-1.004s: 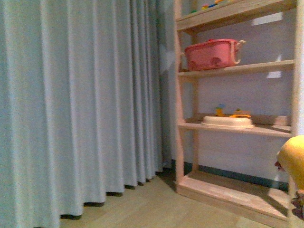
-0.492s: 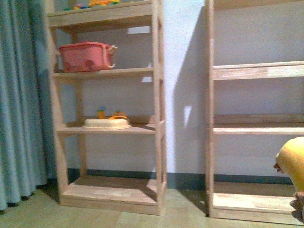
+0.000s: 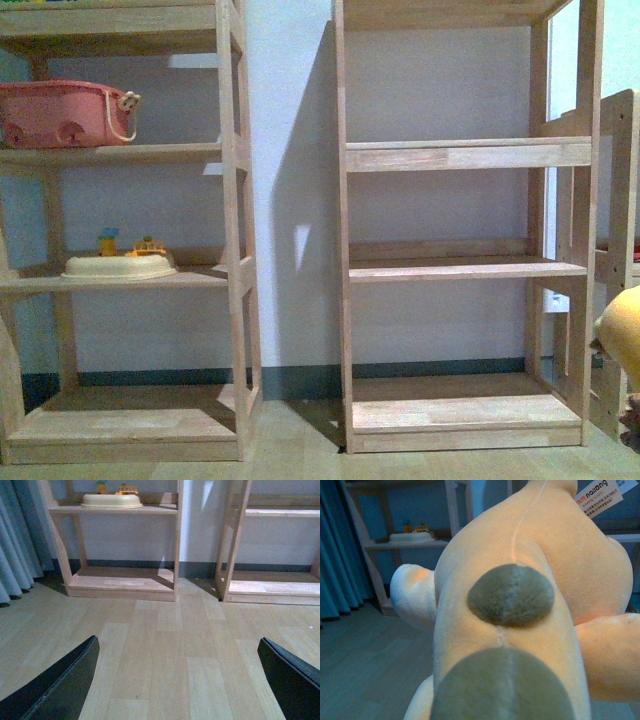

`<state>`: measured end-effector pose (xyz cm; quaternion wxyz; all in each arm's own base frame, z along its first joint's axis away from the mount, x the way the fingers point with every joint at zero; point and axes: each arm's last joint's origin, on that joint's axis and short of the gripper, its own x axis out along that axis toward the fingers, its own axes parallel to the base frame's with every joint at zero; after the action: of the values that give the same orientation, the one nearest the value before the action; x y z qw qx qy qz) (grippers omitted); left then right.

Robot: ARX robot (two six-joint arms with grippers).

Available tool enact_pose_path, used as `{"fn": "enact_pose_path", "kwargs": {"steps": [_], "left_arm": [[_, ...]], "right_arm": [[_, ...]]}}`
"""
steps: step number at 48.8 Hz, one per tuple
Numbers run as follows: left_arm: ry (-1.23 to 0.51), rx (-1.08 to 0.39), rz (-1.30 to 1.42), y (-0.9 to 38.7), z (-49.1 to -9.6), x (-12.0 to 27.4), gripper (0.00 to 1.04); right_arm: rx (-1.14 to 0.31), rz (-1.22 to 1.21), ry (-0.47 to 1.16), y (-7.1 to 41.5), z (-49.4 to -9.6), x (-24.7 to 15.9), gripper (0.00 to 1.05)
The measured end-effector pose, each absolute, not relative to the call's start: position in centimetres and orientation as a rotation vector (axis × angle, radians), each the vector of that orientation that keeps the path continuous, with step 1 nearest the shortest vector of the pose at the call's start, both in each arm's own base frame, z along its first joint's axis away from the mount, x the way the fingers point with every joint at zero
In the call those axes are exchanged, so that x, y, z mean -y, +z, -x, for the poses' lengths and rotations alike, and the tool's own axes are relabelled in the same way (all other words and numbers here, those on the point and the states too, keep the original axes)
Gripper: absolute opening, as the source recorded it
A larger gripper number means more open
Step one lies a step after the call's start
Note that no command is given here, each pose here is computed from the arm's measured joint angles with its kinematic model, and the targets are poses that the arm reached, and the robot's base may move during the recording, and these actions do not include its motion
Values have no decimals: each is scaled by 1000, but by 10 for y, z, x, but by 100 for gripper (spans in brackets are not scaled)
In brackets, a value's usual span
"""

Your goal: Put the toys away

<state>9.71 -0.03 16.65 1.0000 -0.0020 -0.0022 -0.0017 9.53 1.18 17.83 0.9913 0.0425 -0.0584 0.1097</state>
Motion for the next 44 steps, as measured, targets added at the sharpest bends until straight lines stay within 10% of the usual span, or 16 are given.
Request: {"fn": "enact_pose_path", "kwargs": {"steps": [44], "left_arm": [[-3,4,4,166,-97,0,99]], "right_arm": [[117,-85,219,178,-95,-12,11]]}}
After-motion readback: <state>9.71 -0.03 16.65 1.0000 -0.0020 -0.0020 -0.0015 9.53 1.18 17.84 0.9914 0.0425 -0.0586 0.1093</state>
